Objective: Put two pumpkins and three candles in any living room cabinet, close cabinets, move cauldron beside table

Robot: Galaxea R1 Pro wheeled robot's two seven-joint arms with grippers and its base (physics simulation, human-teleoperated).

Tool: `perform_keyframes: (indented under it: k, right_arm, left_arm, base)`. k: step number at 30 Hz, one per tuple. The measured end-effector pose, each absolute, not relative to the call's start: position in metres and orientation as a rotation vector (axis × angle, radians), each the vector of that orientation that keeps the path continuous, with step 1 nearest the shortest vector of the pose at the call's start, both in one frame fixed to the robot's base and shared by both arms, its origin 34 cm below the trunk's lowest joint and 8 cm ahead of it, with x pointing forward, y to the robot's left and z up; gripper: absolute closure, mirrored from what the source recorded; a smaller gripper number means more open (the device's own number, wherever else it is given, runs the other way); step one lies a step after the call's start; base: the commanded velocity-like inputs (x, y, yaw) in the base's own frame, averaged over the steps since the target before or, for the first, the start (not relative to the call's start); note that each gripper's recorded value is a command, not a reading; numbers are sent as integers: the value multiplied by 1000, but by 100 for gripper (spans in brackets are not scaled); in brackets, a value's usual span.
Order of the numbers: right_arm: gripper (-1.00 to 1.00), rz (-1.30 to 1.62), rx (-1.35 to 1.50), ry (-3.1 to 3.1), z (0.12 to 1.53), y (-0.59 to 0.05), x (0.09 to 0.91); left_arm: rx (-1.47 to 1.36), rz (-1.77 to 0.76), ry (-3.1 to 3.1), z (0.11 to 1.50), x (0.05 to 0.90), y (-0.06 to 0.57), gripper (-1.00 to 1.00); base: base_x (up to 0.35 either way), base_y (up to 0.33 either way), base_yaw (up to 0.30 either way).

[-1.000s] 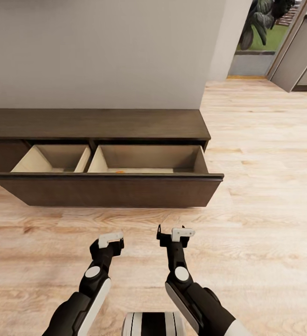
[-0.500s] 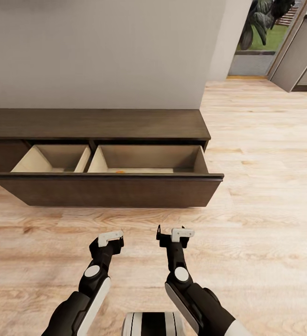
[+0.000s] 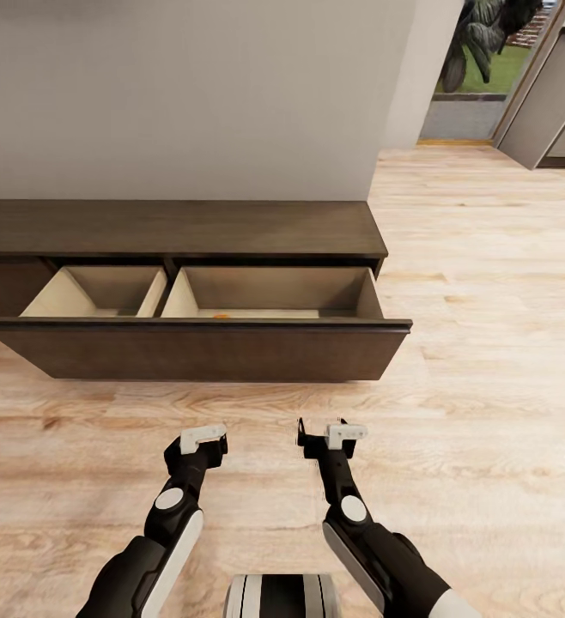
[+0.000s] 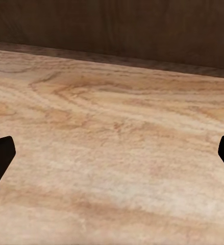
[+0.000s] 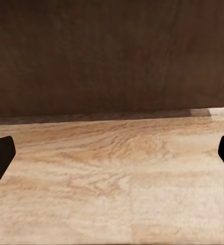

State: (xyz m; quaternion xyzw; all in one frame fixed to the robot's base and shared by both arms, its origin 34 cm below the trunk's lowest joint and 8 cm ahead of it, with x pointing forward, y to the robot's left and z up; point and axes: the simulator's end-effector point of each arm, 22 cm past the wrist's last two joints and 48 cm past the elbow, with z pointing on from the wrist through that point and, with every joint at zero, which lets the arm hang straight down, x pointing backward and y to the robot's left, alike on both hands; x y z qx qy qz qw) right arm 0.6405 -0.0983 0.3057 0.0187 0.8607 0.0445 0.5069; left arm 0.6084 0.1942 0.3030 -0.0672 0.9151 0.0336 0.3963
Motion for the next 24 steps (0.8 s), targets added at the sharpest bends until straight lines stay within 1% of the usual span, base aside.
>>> perform_keyframes:
  k: [11, 15, 24]
  right_arm:
    - [-100, 100, 57, 2081, 302, -108, 640]
    - [-100, 99, 60, 2081, 302, -109, 640]
    - [-100, 100, 97, 2099, 297, -120, 638]
  left_arm:
    - [-167, 84, 2322, 303, 608, 193, -100]
    - [-162, 81, 2326, 302, 607, 193, -100]
    - [-157, 79, 2329, 301, 607, 192, -100]
  base:
    - [6, 0, 0]
    - [149, 0, 0]
    - [46, 0, 0]
